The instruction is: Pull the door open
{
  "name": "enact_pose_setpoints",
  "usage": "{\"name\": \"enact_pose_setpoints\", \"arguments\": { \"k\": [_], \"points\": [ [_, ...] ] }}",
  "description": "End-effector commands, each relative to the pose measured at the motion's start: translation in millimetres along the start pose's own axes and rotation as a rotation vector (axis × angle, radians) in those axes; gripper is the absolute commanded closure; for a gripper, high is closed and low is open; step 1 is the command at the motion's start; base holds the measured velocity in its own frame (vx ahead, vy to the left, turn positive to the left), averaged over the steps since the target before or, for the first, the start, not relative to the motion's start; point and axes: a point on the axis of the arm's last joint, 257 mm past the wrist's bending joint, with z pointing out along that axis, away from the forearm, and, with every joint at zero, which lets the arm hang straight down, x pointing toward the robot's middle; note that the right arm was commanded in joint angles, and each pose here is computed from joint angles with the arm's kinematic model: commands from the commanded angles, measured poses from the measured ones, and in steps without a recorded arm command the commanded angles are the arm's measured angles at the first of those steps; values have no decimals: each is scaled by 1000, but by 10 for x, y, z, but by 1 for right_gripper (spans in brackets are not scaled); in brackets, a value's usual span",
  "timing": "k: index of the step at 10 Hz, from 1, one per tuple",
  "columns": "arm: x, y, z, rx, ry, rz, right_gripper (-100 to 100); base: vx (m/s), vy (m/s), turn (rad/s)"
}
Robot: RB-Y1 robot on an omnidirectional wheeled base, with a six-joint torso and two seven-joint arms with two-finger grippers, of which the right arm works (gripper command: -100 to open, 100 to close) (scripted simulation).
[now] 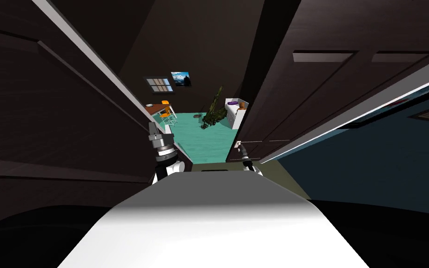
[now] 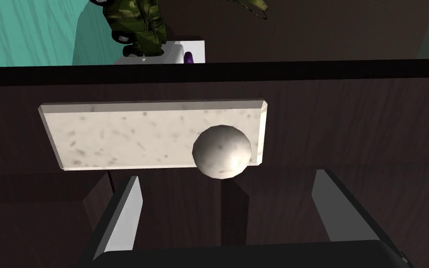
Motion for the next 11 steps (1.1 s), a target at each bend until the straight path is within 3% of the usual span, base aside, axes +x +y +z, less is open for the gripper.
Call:
{"name": "enact_pose_setpoints", "arguments": {
  "k": [1,2,4,5,6,11],
  "points": [
    [-177,-25,-98,4,-22,0,-100,105,48,116],
    [-177,-25,-98,4,-22,0,-100,107,24,74],
    [-367,-24,-198,4,-46,-1,-100,170,45,113],
    [-310,-21,-174,3,-39,-1,-100,84,2,19],
    [-310,-21,-174,3,-39,-1,100,-20,4,-34],
    [-310,-21,-174,3,-39,-1,100,-13,-1,6]
  ]
}}
